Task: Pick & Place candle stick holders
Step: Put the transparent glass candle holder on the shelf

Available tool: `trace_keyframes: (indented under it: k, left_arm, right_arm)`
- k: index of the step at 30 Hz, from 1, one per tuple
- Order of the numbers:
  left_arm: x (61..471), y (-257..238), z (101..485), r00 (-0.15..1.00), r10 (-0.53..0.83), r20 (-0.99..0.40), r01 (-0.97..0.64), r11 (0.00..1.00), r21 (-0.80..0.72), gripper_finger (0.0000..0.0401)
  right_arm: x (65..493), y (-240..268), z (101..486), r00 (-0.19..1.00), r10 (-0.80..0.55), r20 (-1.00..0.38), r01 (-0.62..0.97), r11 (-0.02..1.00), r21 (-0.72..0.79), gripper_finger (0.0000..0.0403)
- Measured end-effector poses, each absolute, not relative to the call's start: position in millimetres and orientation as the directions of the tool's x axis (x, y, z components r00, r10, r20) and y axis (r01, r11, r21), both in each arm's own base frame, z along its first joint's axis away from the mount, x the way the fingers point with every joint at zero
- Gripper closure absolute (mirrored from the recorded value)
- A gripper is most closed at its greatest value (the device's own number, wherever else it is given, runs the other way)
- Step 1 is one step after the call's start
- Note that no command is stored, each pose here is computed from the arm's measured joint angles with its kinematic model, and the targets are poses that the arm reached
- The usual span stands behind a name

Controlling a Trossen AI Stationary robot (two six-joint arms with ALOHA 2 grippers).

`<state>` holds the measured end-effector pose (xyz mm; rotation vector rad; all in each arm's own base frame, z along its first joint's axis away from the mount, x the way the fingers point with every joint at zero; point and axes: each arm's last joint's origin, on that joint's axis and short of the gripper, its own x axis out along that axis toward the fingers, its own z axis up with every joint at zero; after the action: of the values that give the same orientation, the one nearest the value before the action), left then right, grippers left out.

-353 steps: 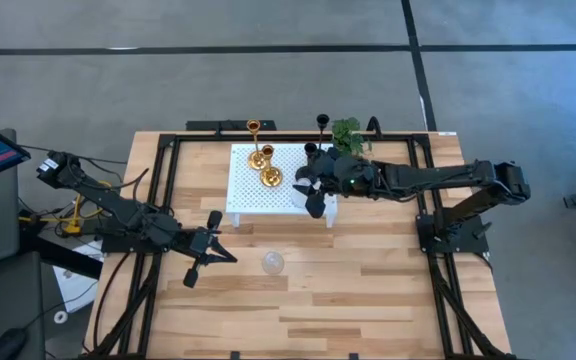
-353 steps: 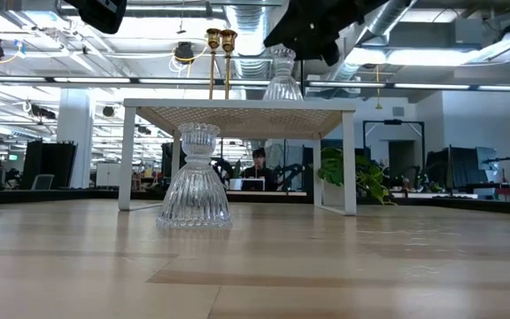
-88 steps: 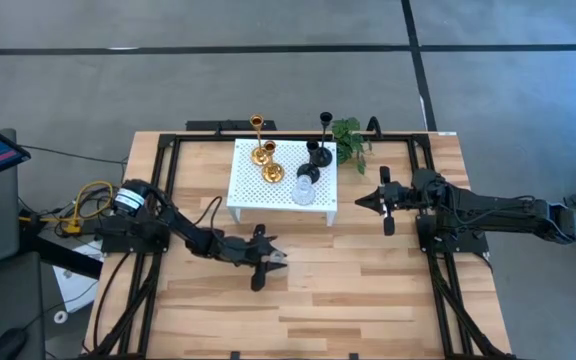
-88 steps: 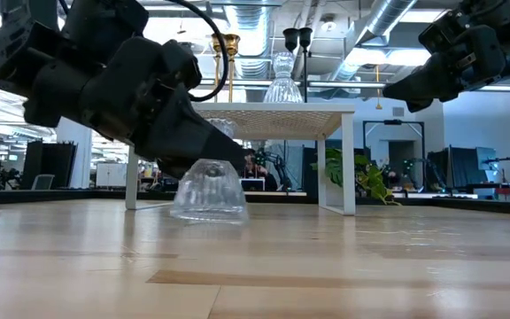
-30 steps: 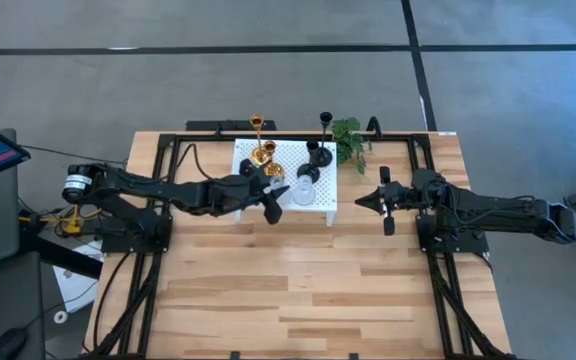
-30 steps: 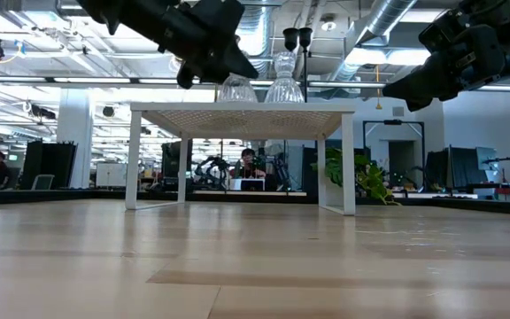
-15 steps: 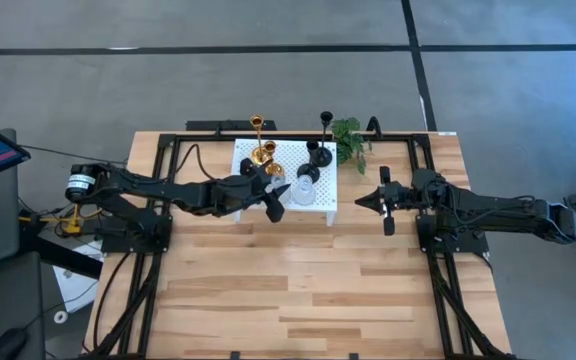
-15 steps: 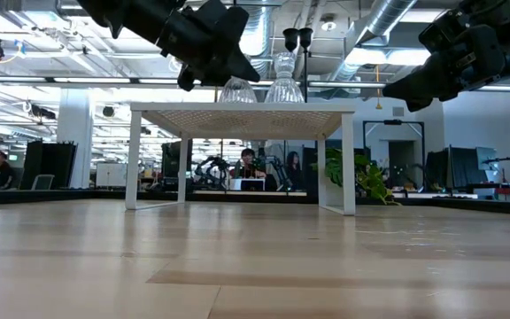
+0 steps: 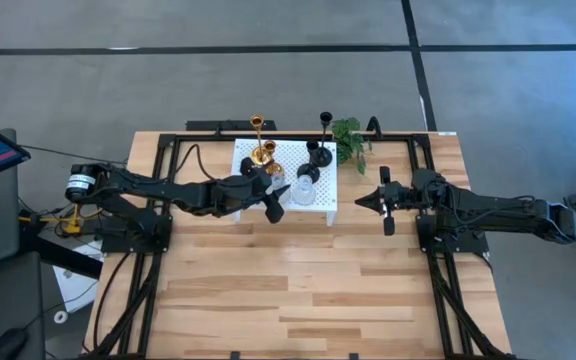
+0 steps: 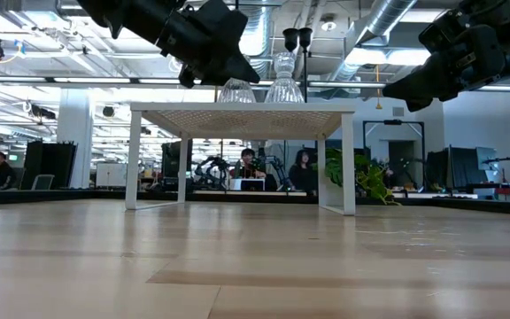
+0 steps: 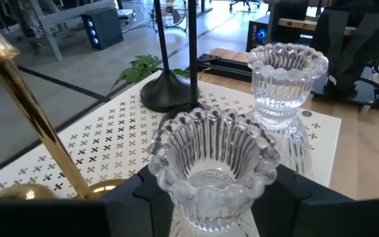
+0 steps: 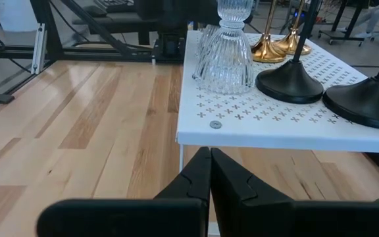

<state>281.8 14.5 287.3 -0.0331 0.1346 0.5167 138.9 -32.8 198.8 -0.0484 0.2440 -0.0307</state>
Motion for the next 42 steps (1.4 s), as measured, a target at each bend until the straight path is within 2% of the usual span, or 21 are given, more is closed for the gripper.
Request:
trace_keyframes:
  k: [4,13,18,28,42]
  left_arm:
    - [282,14,286,0.860,0.490,-0.140,-0.491,0.871,0.028,0.0219]
    - [282,15,286,0.860,0.490,-0.140,-0.492,0.870,0.027,0.0124]
    - [282,15,287,0.862,0.490,-0.128,-0.492,0.870,0.020,0.0094]
    - [282,15,289,0.864,0.490,-0.118,-0.492,0.871,0.014,0.0067]
    - [263,-5,313,0.910,0.413,-0.039,-0.414,0.910,-0.017,0.0066]
  right_arm:
    - [139,-33,199,0.970,-0.036,-0.240,0.025,0.998,-0.052,0.0403]
    - [139,-33,199,0.970,-0.036,-0.241,0.025,0.998,-0.052,0.0403]
    - [139,-33,199,0.970,-0.036,-0.241,0.025,0.998,-0.052,0.0403]
    - [139,-33,199,0.970,-0.036,-0.241,0.025,0.998,-0.052,0.0403]
    - [139,-33,198,0.968,-0.035,-0.247,0.024,0.998,-0.050,0.0403]
